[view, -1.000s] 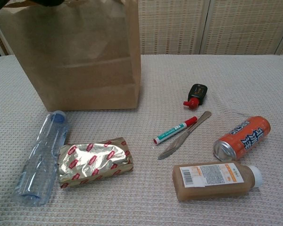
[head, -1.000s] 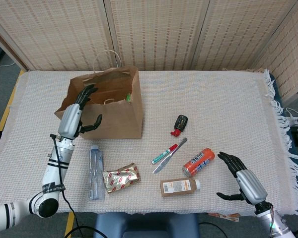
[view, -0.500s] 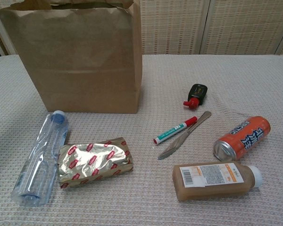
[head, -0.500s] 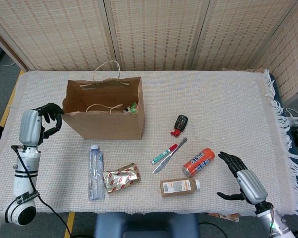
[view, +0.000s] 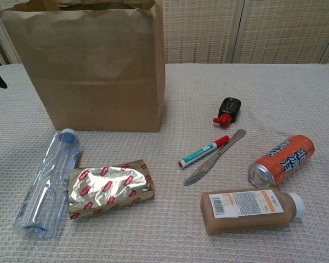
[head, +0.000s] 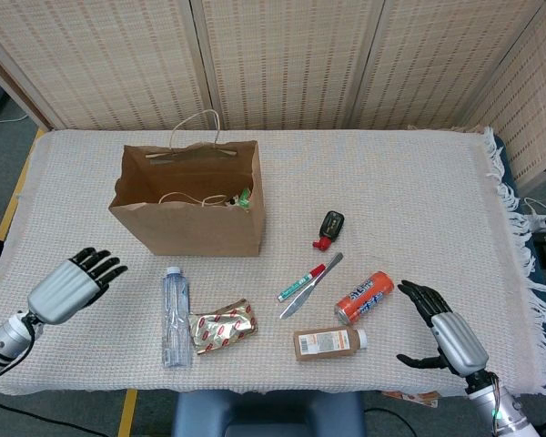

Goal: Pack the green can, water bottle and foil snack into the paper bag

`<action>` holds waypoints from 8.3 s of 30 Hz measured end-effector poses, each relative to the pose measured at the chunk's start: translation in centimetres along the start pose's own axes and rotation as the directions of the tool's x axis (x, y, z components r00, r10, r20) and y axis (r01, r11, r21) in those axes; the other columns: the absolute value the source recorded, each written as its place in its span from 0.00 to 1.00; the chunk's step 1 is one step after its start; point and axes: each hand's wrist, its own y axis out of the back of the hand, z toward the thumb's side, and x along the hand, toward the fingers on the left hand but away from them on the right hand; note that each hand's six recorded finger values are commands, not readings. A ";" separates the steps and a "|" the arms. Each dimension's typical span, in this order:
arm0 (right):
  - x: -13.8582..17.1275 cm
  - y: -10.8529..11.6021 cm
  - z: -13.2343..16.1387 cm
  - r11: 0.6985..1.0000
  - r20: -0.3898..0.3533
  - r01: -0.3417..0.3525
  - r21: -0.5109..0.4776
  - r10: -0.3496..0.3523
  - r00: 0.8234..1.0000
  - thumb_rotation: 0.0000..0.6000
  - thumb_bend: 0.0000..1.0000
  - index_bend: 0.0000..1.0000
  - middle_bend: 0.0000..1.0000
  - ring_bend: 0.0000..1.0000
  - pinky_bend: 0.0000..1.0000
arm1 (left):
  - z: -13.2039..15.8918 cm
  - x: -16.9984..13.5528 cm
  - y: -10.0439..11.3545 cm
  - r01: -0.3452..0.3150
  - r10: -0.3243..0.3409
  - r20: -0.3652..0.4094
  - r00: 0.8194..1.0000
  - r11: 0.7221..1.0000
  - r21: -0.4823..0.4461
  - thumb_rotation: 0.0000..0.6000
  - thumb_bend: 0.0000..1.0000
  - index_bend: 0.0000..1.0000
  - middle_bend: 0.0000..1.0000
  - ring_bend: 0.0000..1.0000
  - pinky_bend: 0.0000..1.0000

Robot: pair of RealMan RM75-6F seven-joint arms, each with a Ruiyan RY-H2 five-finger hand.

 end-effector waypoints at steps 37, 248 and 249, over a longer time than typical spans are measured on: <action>0.0 0.0 -0.3 0.999 0.024 -0.036 -0.030 0.036 0.999 1.00 0.00 0.00 0.00 0.00 0.00 | 7.6 11.4 -6.4 0.057 -0.256 0.456 0.852 0.912 0.406 1.00 0.35 0.00 0.00 0.00 0.01; 0.3 0.5 0.0 0.996 0.035 -0.036 -0.084 0.039 0.999 1.00 0.00 0.00 0.00 0.00 0.00 | 21.0 12.6 -4.7 0.171 -0.094 0.375 0.922 0.969 -0.178 1.00 0.54 0.53 0.53 0.52 0.66; 0.3 0.5 0.0 0.996 0.034 -0.035 -0.085 0.038 0.999 1.00 0.00 0.00 0.00 0.00 0.00 | 21.0 12.5 -4.7 0.165 -0.086 0.374 0.923 0.969 -0.183 1.00 0.55 0.58 0.58 0.56 0.69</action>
